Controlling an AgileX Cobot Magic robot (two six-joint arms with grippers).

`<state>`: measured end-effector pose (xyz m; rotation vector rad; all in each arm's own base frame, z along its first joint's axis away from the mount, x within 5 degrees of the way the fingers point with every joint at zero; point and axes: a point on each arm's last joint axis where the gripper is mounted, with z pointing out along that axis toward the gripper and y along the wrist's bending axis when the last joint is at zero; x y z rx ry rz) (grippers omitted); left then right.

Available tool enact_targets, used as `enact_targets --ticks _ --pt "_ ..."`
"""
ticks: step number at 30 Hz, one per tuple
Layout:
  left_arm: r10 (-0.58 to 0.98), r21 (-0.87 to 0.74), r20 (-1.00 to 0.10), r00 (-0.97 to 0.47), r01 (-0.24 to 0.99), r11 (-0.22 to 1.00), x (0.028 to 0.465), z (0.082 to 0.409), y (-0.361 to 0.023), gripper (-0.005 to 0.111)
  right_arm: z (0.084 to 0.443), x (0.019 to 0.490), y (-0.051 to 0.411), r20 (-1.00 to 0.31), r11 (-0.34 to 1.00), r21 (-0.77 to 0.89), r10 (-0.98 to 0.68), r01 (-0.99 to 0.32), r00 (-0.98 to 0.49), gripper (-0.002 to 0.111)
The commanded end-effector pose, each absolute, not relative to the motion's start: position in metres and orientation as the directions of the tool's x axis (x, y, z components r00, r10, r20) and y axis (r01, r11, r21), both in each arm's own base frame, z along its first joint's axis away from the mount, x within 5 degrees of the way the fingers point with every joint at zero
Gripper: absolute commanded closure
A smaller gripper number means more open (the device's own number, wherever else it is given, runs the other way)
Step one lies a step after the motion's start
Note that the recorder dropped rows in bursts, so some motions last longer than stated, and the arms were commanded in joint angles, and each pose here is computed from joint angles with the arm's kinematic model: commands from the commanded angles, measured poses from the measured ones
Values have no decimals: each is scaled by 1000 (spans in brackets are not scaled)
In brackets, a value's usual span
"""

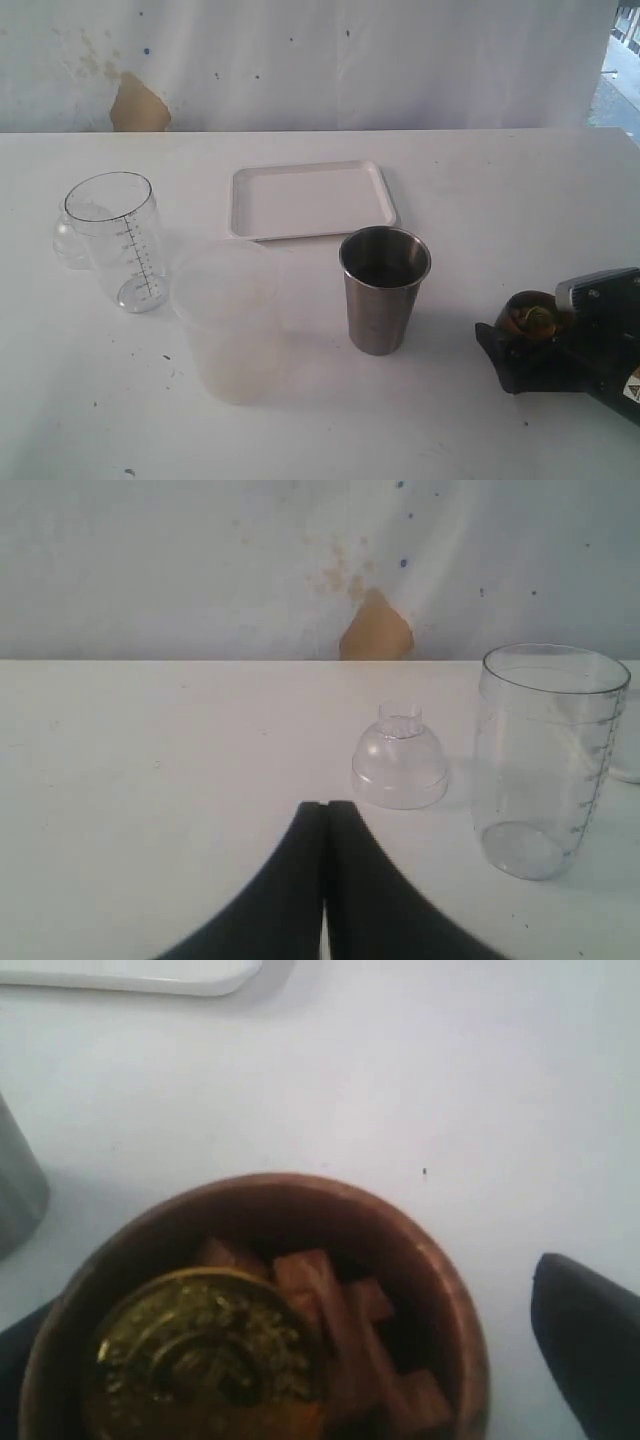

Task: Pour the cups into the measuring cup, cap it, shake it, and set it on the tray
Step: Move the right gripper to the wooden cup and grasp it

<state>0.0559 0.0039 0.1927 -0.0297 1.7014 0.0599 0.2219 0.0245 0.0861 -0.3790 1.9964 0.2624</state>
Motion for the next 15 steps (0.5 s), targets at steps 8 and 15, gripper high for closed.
enact_targets --ticks 8,15 --pt "12 18 -993 -115 -54 998 56 195 4 107 79 224 24 -891 923 20 -158 -385 -425 3" --pt "12 18 -993 -115 -54 998 56 195 4 107 78 225 25 -901 923 27 -144 -384 -409 3"
